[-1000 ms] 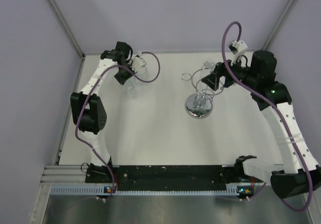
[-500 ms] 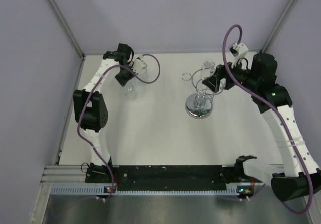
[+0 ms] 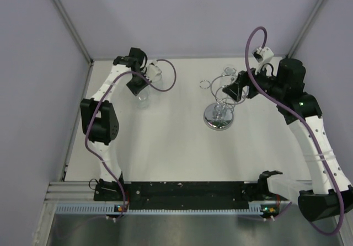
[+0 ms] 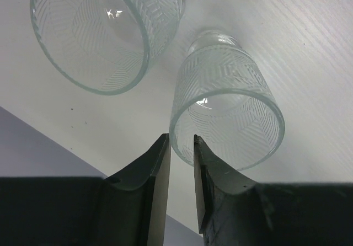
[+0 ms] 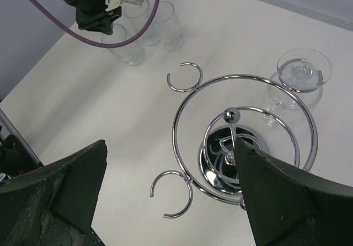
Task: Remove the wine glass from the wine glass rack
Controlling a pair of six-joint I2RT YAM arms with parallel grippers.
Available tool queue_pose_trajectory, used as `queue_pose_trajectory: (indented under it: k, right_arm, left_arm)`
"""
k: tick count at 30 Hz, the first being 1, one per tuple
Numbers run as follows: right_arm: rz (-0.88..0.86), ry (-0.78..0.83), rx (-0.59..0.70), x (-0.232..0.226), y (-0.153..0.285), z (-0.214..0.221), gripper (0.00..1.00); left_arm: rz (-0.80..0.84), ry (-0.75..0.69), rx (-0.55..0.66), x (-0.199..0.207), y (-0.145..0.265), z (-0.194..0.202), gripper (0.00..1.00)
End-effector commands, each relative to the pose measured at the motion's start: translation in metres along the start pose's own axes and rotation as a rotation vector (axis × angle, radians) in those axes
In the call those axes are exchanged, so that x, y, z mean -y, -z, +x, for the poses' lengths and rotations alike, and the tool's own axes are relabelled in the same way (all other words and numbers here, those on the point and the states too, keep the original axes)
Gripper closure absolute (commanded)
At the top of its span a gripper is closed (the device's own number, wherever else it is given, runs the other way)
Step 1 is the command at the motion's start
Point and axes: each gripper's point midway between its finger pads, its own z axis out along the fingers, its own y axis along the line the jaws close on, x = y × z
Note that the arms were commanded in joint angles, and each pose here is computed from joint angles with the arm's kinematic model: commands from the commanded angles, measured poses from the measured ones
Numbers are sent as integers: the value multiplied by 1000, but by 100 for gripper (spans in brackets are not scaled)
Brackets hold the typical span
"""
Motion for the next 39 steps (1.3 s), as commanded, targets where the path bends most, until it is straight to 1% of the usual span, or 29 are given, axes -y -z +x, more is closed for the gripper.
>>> queue_pose_trajectory:
  k: [1,5,11,16,19,21,23,26,28,29,30,32,33,35,37,39]
  right_arm:
    - [-5,18,42,-1,3,-11,5]
    - [-5,14,42,-1,3,-12,5]
    - [-7,13,42,-1,3,-12,5]
    - [-4,12,44,-1,3,-13,5]
    - [5,2,41,1,3,-13,5]
    - [59,-31,54,11,6,-17,5]
    - [135,-48,72,27,9,-25,11]
    - [263,-77,100,61,16,-39,14]
    - [325,-132,117,86,22,-47,14]
    - [354,-173,113,103,27,-47,14]
    - [352,-195,113,110,30,-51,12]
    - [372,-256,87,136,34,-43,7]
    - [394,-272,78,150,38,-37,5]
    - [458,-295,43,176,45,-19,4]
    - [524,-302,8,199,56,1,2]
    - [560,-291,-35,213,62,19,2]
  left_arm:
    - [-37,6,37,-8,16,-9,71]
    - [-45,26,46,-10,23,-11,69]
    - [-89,60,95,-20,50,-21,63]
    - [-133,79,147,-28,90,-27,61]
    - [-209,100,224,-40,123,-34,56]
    - [-269,124,303,-51,150,-41,48]
    - [-324,150,402,-60,179,-53,40]
    - [-373,196,616,-64,228,-76,35]
    - [-340,218,834,-50,272,-95,32]
    - [-297,196,933,-39,286,-105,32]
    - [-269,170,1038,-27,306,-113,32]
    - [-169,146,1193,0,323,-126,27]
    - [-125,129,1249,12,331,-131,25]
    - [3,86,1314,41,334,-141,24]
    - [145,37,1329,75,326,-148,21]
    - [248,-7,1333,107,318,-152,20]
